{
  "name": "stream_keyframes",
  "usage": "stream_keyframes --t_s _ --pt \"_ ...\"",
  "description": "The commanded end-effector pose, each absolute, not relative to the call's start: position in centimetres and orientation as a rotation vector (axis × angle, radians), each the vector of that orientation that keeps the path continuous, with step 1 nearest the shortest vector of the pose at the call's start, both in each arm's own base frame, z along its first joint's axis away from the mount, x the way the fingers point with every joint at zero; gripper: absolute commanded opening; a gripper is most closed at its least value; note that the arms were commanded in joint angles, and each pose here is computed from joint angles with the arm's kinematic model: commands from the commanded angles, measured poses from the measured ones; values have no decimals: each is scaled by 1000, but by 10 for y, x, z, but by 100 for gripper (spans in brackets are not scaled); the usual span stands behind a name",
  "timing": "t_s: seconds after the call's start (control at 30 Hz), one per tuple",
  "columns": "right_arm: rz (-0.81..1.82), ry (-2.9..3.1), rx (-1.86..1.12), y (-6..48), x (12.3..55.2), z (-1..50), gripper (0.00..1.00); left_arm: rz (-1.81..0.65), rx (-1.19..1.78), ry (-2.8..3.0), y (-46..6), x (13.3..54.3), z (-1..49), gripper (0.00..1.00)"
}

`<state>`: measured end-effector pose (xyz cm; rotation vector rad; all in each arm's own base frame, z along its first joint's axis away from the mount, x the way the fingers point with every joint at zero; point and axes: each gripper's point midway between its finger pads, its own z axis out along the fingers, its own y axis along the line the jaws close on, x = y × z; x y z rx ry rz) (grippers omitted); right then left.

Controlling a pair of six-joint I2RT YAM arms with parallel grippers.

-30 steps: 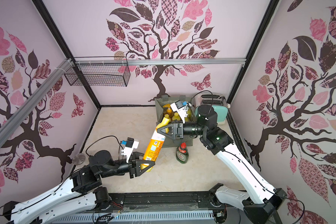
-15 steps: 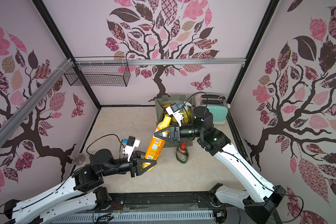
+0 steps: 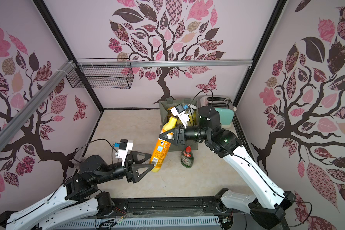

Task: Pack dish soap into the shopping bag
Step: Pick up the bottle of dish soap at the center of the board.

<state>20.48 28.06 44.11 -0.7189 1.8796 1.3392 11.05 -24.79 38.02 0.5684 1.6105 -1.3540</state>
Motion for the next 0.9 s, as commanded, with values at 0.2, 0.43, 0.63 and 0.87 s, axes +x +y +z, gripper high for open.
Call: stream_keyframes --t_s 0.2,0.43,0.63,0.87 --pt "677 1813 -487 216 272 495 43 -874 340 1686 -207 173 391 84" --pt "436 1726 -333 172 314 521 40 -828 333 1771 -235 228 383 84" --pt "265 1686 -264 151 343 504 39 -834 355 1864 -264 271 367 84" --pt "179 1699 -244 145 363 459 39 -813 403 1944 -290 297 356 83"
